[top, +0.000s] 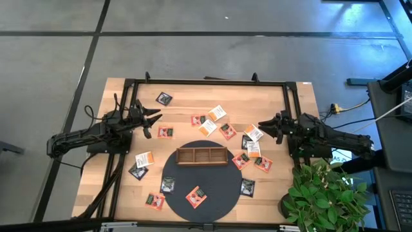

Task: Pick & Place Tea
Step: Put the white tea bag into the right section of the wooden organizer

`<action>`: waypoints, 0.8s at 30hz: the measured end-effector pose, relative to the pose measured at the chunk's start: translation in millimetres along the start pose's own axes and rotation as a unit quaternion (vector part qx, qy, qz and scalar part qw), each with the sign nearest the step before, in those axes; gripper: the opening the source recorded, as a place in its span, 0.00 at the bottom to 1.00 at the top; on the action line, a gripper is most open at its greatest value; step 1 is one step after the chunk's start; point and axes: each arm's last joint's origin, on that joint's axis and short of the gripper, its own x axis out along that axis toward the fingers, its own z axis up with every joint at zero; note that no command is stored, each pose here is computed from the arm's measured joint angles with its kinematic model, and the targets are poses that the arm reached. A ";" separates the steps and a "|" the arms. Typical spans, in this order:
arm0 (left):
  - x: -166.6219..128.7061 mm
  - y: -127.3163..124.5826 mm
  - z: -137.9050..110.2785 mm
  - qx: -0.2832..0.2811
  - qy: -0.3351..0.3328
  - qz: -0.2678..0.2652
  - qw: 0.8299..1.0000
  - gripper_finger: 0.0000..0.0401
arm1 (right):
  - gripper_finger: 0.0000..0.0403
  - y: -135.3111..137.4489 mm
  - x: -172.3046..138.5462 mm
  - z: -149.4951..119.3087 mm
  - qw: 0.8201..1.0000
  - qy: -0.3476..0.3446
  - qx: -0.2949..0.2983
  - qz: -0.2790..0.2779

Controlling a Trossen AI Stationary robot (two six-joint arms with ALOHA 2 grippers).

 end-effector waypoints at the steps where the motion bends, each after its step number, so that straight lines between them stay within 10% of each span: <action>1: 0.0 0.0 0.0 0.000 0.000 0.000 1.000 0.27 | 0.39 -0.5 0.6 0.0 1.000 -0.002 -0.011 -0.008; 17: 0.0 0.0 0.0 -0.015 0.000 0.000 1.000 0.27 | 0.39 -1.2 27.0 10.3 0.984 0.072 -0.026 -0.162; 24: 0.0 0.0 0.0 -0.079 0.000 0.000 0.997 0.27 | 0.39 -1.9 36.0 19.4 0.936 0.158 0.037 -0.311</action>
